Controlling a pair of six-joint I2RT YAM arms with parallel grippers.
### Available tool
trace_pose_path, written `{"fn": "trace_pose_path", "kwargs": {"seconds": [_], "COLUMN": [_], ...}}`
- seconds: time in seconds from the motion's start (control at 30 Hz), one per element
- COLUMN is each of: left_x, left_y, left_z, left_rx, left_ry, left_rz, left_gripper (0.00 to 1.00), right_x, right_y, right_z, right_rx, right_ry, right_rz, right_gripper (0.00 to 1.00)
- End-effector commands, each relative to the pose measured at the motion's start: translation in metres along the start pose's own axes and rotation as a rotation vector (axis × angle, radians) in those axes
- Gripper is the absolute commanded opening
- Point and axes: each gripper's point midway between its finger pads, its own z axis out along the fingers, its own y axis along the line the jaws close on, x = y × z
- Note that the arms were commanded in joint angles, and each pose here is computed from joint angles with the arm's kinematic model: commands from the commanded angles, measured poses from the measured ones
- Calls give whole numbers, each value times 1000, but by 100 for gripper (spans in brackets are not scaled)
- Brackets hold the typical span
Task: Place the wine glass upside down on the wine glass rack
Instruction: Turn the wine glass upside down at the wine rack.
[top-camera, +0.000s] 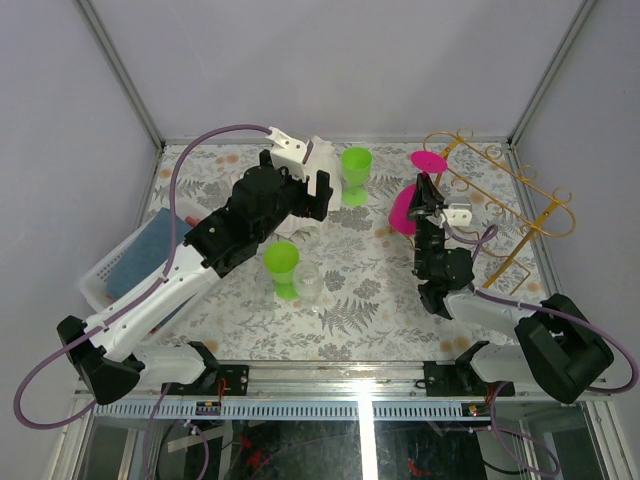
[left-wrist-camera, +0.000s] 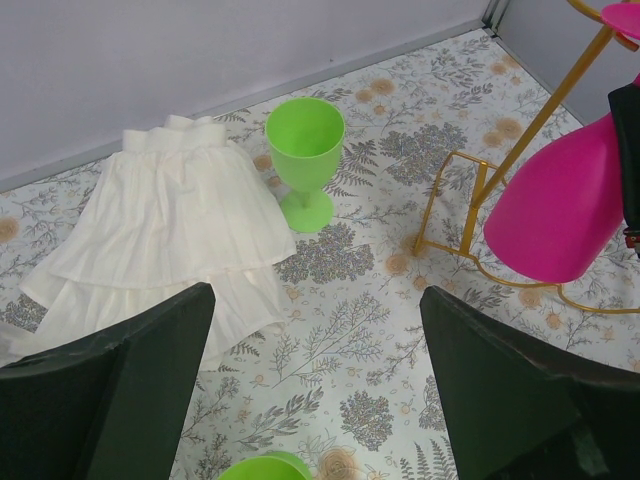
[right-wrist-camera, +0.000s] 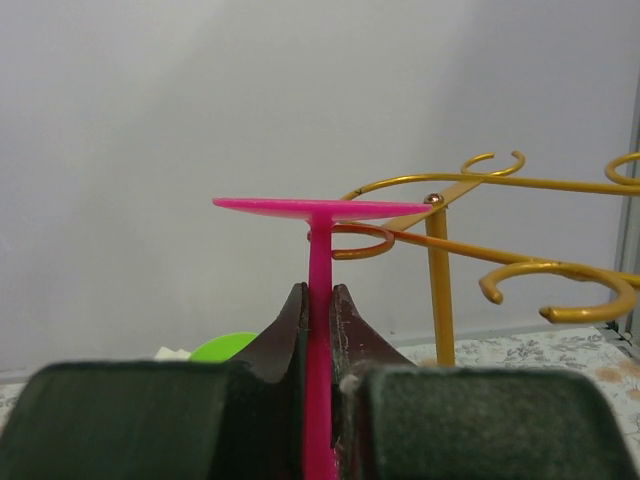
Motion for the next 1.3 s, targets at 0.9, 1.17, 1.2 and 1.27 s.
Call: {"fn": "trace_pose_path", "kwargs": {"seconds": [0.9, 1.17, 1.2, 1.27], "left_x": [-17, -18, -18, -18], "left_y": [2, 2, 2, 2], "left_z": [-1, -1, -1, -1], "left_rx": [-10, -9, -8, -7], "left_ry": [-69, -70, -71, -71], "left_rz": [-14, -15, -17, -18], "left_gripper": [85, 85, 85, 85], "right_x": [-6, -3, -1, 0], "right_y": [-32, -23, -23, -23], "right_z": [-13, -31, -33, -34], "right_rx": [107, -18, -27, -40], "right_ry": [-29, 49, 68, 84], "right_rz": [32, -14, -26, -56], "right_gripper": [46, 63, 61, 54]}}
